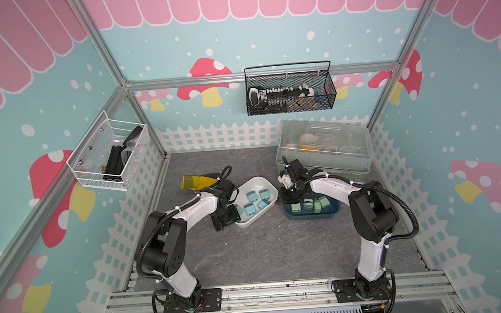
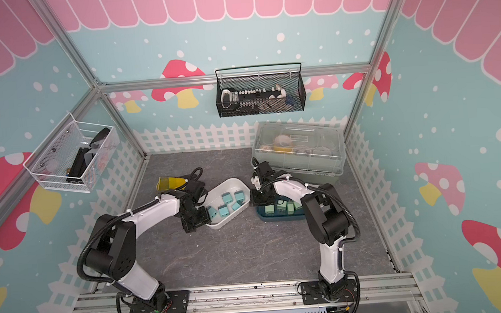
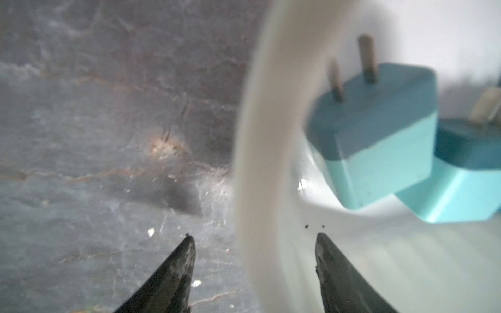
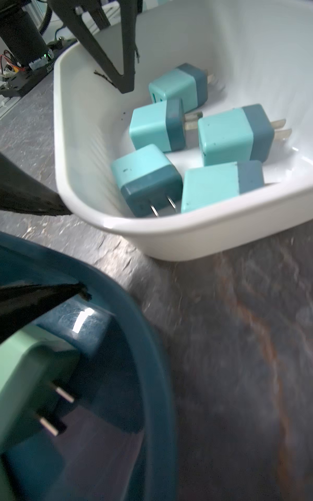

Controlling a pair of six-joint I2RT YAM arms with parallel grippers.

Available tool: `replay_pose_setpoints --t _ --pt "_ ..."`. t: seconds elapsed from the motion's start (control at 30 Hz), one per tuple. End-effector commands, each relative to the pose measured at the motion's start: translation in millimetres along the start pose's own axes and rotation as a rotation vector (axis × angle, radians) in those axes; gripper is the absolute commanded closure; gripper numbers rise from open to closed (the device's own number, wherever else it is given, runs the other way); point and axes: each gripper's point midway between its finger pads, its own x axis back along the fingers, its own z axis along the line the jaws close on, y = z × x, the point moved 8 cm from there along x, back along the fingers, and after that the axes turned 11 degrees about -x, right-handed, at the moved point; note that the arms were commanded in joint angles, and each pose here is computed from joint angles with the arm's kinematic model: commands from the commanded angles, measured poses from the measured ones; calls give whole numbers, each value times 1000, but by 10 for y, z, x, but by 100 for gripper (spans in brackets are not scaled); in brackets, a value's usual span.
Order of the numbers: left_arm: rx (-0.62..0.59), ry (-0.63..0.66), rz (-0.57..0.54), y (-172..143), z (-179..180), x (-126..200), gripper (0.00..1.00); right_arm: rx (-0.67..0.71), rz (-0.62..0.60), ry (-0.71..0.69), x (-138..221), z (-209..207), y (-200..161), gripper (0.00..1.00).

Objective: Place the plugs by color into the storage box
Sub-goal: Move the storage box to the center of the board, then reset both arms

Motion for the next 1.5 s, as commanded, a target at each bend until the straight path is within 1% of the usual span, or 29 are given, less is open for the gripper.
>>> replay_pose_setpoints --t 0.0,0.03,0.1,0.17,0.2,0.27,0.3,0.33,0.37,0.47,0.57,0.67,0.7,0.77,0.87,0.9,0.97,1.0,1.03,1.07,1.13,1.17,1.2,1.27,1.3,1.33,1.37,1.4,1.47 --pt "25 -18 -30 -128 64 129 33 61 27 62 -99 273 11 61" --pt "30 -18 -36 -163 86 140 33 73 38 52 -120 306 -2 60" --pt "37 -17 -42 -209 120 131 33 79 38 27 -98 305 -3 55" --pt "42 -26 -56 -219 126 123 32 97 15 -19 -8 268 11 36" --pt "42 -36 -69 -211 119 136 32 107 8 -39 49 255 15 29" --pt "39 -50 -115 -187 107 240 29 127 -14 -82 246 228 44 21" --pt "33 -58 -154 -171 105 328 19 127 -34 -106 368 197 61 17" --pt "22 -63 -194 -155 108 412 2 127 -69 -119 534 183 73 7" --pt "14 -63 -246 -137 122 523 2 113 -100 -138 658 126 85 1" --pt "28 -33 -401 -84 270 849 2 75 -217 -221 1073 -104 64 1" --pt "81 49 -562 -48 553 1131 2 35 -340 -320 1409 -420 23 1" --pt "126 144 -717 15 823 1270 2 -18 -523 -426 1700 -845 -22 1" --pt "137 206 -776 43 906 1261 2 -25 -588 -462 1742 -1007 -35 1" --pt "138 306 -886 114 1008 1150 2 -39 -664 -526 1746 -1308 -60 1" --pt "-63 369 -1022 217 1032 894 2 -35 -722 -661 1630 -1667 -145 1" --pt "-100 386 -1064 237 1052 825 2 -32 -755 -695 1590 -1760 -167 1" --pt "-52 414 -1081 273 1177 680 2 -1 -799 -745 1477 -1904 -214 1" --pt "-20 424 -1063 299 1245 604 2 16 -825 -767 1420 -1970 -231 1" --pt "-22 422 -1067 329 1262 547 2 26 -835 -768 1358 -2032 -252 1" --pt "-61 414 -1070 377 1247 542 2 -2 -835 -767 1315 -2116 -256 1" --pt "-185 359 -1153 461 1156 544 1 -70 -822 -794 1307 -2230 -217 1" --pt "-234 302 -1212 492 1120 567 1 -74 -867 -792 1316 -2254 -195 1" --pt "-249 222 -1240 545 1135 555 1 -60 -925 -748 1337 -2243 -168 1" --pt "-209 129 -1253 697 1241 542 1 -56 -1017 -658 1351 -2232 -113 1" --pt "-178 89 -1257 755 1292 505 1 -58 -1018 -653 1330 -2253 -83 1" --pt "-208 20 -1267 811 1300 446 1 -66 -1010 -670 1314 -2273 -43 1" --pt "-278 -49 -1227 858 1245 421 1 -66 -979 -681 1297 -2267 -33 1" --pt "-331 -70 -1175 898 1190 420 1 -61 -991 -677 1290 -2262 -40 1" --pt "-365 -107 -1202 920 1144 408 1 -15 -1029 -637 1277 -2221 -139 1"
